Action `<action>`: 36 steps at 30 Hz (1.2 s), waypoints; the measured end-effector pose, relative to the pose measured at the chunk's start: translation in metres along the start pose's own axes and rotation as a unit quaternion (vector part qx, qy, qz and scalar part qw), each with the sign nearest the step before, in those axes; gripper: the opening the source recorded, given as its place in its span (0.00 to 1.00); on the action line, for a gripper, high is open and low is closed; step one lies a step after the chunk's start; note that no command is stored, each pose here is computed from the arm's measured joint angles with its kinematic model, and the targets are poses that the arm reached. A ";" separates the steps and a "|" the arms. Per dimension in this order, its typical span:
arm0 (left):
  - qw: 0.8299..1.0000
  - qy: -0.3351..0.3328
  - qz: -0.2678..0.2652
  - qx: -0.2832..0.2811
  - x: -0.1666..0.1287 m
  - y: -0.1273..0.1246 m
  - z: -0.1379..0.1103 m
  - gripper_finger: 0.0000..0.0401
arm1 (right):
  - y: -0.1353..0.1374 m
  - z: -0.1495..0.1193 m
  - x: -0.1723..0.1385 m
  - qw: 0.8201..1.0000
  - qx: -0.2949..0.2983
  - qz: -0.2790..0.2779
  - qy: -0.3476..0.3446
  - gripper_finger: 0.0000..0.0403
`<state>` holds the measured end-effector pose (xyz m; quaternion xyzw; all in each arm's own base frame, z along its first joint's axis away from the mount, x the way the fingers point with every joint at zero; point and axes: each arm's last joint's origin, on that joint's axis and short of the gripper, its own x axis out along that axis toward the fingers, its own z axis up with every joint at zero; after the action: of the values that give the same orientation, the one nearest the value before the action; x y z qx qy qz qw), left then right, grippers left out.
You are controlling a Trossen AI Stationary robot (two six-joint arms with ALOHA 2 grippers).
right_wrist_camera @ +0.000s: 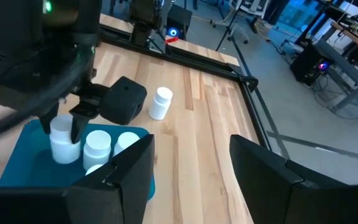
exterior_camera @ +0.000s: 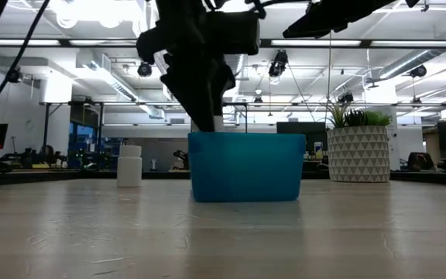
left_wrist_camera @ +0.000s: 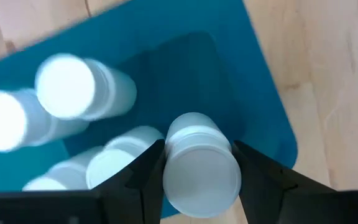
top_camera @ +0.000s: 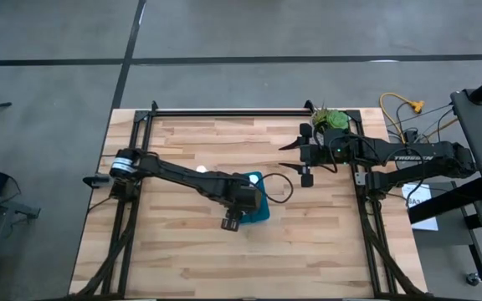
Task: Pick and place pill bottles into a basket
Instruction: Put the white pill bottle into the blue bin
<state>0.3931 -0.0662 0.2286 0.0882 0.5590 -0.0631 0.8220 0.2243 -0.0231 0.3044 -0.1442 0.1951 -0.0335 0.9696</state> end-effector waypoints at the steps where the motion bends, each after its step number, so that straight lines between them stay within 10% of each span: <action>1: 1.000 0.004 0.000 0.000 0.002 0.000 -0.001 0.36 | 0.000 0.000 0.000 1.000 0.000 0.000 0.000 0.50; 36: 1.000 0.009 -0.014 -0.025 0.014 -0.002 -0.001 0.45 | 0.000 0.000 0.000 1.000 0.001 0.001 0.001 0.50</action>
<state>0.3968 -0.0684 0.2154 0.0606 0.5689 -0.0602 0.8180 0.2243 -0.0230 0.3042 -0.1429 0.1960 -0.0332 0.9696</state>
